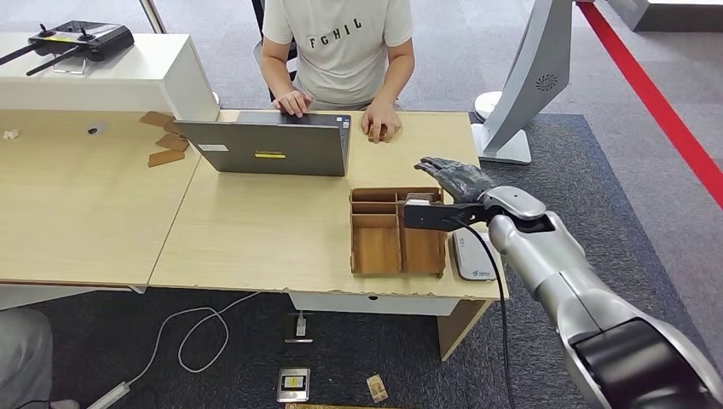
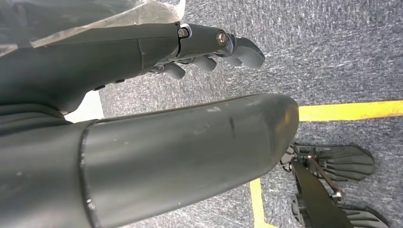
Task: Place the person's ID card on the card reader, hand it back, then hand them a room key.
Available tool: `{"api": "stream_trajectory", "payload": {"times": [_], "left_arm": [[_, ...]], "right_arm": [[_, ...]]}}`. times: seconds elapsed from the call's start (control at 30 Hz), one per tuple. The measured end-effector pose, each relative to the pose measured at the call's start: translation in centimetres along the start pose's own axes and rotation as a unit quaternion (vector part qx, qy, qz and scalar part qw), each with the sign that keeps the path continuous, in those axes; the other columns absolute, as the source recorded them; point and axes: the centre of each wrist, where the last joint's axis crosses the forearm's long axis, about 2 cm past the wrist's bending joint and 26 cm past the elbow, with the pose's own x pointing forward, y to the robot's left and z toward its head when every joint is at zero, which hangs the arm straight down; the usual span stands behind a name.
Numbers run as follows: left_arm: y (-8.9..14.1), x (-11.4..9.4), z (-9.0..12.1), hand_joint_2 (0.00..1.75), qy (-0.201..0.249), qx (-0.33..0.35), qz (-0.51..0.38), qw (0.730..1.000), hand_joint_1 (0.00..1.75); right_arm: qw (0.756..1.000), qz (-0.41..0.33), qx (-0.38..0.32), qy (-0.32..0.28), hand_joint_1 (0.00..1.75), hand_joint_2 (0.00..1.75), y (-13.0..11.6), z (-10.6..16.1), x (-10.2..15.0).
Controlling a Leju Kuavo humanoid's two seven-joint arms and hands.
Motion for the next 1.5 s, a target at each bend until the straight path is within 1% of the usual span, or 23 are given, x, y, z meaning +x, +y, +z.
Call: {"api": "stream_trajectory", "payload": {"times": [0.4,0.87,1.5], "left_arm": [[0.0,0.0,0.0,0.0,-0.002,0.0,0.0,1.0,0.0],[0.0,0.0,0.0,0.0,-0.002,-0.001,0.001,1.0,0.0],[-0.1,0.0,0.0,0.0,-0.002,-0.001,0.002,1.0,0.0]], "right_arm": [[1.0,0.0,-0.003,0.003,0.0,1.75,0.4,0.1,-0.1],[1.0,0.004,-0.015,0.003,0.0,1.75,0.4,0.1,0.0],[1.0,0.004,-0.018,-0.007,0.0,1.75,0.2,-0.4,1.0]]}}
